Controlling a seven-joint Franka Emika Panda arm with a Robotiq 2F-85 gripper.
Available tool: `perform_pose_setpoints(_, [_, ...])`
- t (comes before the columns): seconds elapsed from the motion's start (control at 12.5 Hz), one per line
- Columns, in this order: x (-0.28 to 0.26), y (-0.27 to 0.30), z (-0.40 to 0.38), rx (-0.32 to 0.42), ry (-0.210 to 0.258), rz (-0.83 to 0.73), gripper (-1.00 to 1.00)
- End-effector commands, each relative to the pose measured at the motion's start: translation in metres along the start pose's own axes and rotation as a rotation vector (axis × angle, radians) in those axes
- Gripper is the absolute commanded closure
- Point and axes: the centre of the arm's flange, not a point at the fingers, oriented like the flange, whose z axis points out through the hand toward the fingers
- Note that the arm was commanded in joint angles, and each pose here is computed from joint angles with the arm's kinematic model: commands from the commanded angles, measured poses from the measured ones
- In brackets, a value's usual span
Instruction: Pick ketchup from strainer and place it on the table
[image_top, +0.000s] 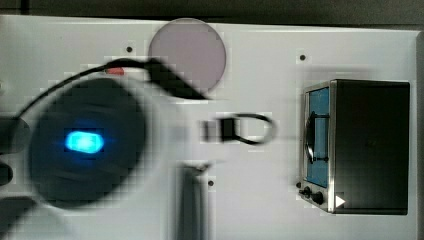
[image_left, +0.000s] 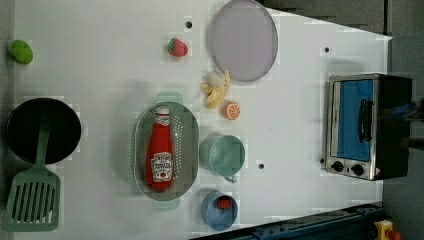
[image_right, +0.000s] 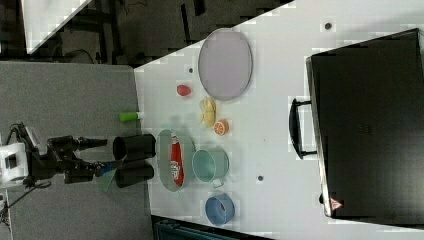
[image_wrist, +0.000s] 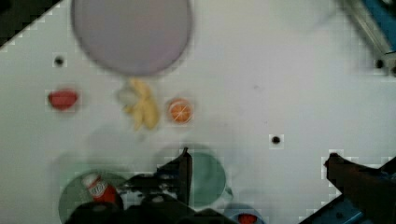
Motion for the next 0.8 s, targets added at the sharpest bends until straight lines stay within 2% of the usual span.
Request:
perform_pose_setpoints(0.08, [-0.064,-0.079,0.040,-0.033,-0.031,-0.149,-1.00])
perform_pose_setpoints(0.24, [-0.104,-0.115,0.053,-0.024,-0.025,-0.250,-1.00])
perform_pose_setpoints(0.56, [-0.174,-0.170,0.102,-0.001,-0.055,-0.425,-1.00])
perform_pose_setpoints(0.8, [-0.209,-0.192,0.159,0.058,-0.069,-0.496,-1.00])
